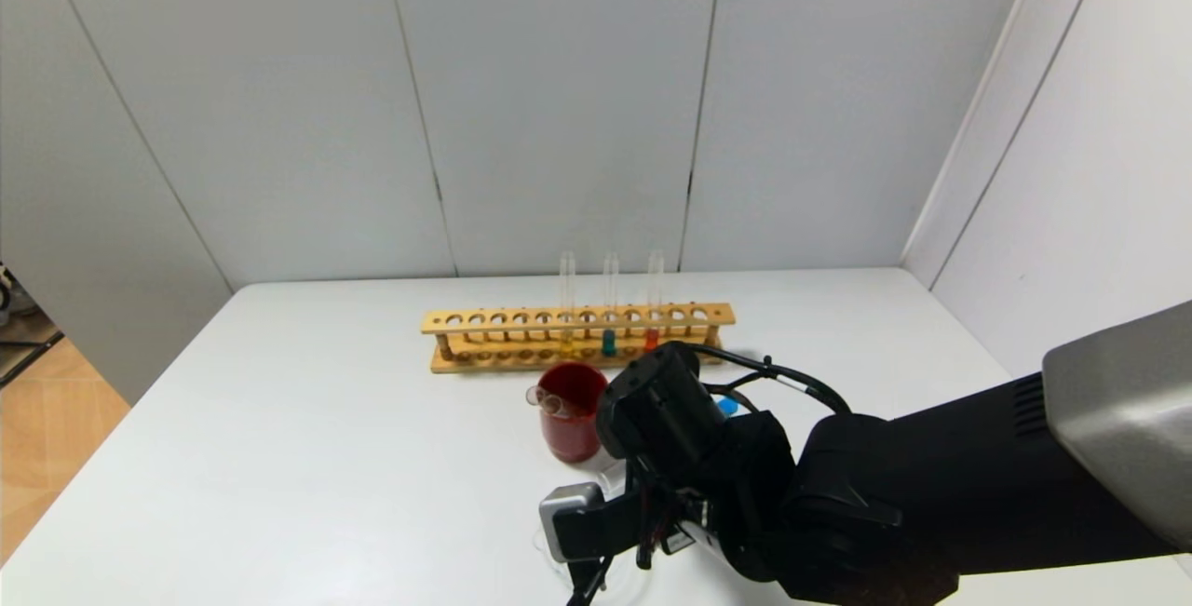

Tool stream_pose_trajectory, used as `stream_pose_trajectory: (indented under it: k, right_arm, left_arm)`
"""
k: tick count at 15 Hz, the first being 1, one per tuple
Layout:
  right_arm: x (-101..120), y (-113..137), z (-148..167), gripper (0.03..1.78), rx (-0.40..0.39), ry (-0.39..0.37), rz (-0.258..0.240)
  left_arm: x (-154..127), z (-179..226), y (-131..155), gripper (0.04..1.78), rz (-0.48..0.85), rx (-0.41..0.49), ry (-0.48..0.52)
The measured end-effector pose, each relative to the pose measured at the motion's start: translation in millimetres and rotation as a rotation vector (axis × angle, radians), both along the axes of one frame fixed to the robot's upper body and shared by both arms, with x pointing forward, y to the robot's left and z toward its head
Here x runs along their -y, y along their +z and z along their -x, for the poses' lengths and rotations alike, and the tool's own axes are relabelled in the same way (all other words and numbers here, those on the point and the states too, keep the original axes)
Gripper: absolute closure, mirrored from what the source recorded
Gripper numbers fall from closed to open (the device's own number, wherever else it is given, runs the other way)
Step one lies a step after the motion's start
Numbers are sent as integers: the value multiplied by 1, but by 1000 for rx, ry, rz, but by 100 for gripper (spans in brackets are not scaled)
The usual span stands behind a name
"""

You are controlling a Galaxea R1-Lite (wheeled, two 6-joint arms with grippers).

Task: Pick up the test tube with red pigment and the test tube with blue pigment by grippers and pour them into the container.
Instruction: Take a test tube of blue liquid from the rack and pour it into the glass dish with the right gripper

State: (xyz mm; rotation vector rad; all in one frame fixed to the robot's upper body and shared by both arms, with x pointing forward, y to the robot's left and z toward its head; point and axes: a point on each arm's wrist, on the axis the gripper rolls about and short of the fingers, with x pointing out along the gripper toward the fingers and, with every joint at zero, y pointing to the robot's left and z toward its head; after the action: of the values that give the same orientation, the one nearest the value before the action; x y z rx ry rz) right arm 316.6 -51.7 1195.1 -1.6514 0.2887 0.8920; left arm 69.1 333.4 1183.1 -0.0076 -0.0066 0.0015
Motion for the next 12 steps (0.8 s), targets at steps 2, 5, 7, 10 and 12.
stream_pose_trajectory:
  k: [2, 5, 7, 10, 12]
  right_arm:
    - [1, -3, 0, 142, 5, -14, 33]
    - [2, -4, -4, 142, 14, 0, 70]
    - [1, -3, -5, 142, 20, 8, 77]
    - [0, -3, -6, 142, 54, 24, 125]
    - [-2, -5, -6, 142, 59, 33, 142]
  left_arm:
    - [0, 0, 0, 7, 0, 0, 0]
    - [0, 0, 0, 7, 0, 0, 0]
    - [0, 0, 0, 7, 0, 0, 0]
    - [0, 0, 0, 7, -1, 0, 0]
    - [0, 0, 0, 7, 0, 0, 0]
